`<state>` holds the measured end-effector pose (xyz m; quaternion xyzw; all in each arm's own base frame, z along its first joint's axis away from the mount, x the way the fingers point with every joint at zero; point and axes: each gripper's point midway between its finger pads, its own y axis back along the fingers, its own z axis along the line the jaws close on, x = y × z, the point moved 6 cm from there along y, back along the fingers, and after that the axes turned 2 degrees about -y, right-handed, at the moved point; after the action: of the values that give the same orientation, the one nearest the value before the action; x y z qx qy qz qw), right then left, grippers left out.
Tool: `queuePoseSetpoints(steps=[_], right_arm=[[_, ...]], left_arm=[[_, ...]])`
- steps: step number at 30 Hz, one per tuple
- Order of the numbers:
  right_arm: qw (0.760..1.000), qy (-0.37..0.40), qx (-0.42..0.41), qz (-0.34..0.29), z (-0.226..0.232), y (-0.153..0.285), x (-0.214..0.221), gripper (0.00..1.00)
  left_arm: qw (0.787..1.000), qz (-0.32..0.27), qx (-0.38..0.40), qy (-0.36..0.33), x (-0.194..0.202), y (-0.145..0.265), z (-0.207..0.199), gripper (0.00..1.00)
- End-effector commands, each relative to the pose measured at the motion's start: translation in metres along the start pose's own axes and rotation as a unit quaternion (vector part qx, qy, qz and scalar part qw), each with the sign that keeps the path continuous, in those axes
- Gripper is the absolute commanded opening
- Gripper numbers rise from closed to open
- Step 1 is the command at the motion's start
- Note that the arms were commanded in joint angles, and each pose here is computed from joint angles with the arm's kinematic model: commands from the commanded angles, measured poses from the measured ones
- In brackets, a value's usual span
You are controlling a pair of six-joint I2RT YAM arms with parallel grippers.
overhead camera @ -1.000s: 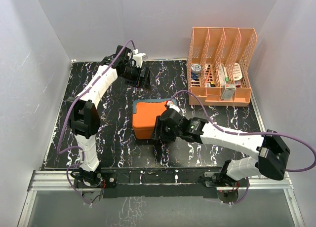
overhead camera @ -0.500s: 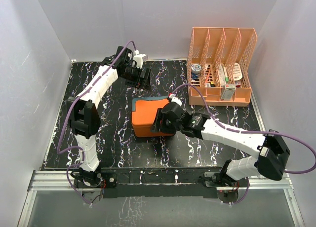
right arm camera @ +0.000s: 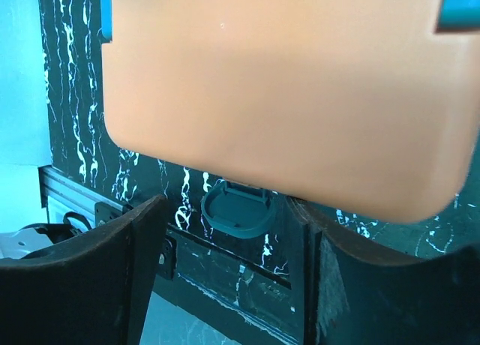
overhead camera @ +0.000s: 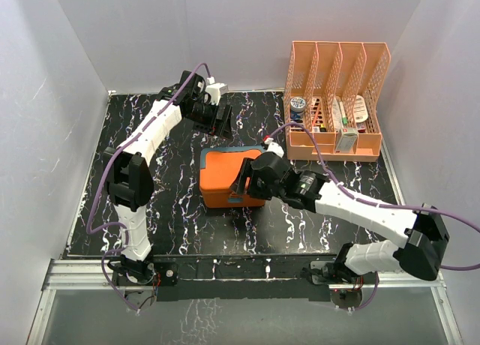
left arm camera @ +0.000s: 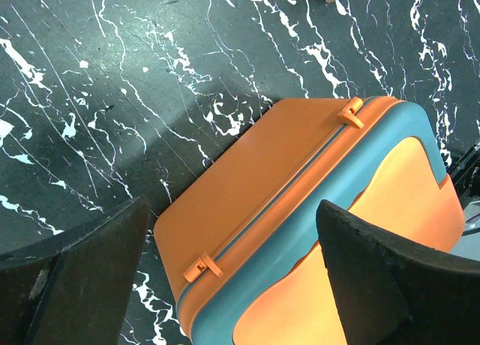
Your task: Organize the medicine kit
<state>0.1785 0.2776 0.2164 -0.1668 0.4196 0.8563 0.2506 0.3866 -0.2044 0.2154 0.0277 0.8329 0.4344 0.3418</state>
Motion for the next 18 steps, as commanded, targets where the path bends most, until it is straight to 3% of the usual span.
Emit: queuePoseSetpoints(steps=[1,5,9,18], right_arm=[[0.996,-0.030,0.000,-0.079,0.009,0.022,-0.032,0.63],[0.990,-0.086,0.012,-0.110,-0.008,0.042,-0.032,0.65],[0.984,-0.148,-0.010,-0.096,-0.028,0.041,-0.012,0.62],[0.992,-0.108,-0.072,-0.002,-0.003,0.023,0.010,0.38]], left_arm=[[1.000,-0.008,0.015,-0.014,-0.005,0.006,-0.011,0.91],[1.000,-0.011,0.010,-0.019,-0.009,0.004,-0.010,0.91],[0.999,-0.008,0.010,-0.030,-0.012,0.000,-0.013,0.91],[0.999,0.001,0.010,-0.041,-0.013,-0.008,-0.015,0.91]])
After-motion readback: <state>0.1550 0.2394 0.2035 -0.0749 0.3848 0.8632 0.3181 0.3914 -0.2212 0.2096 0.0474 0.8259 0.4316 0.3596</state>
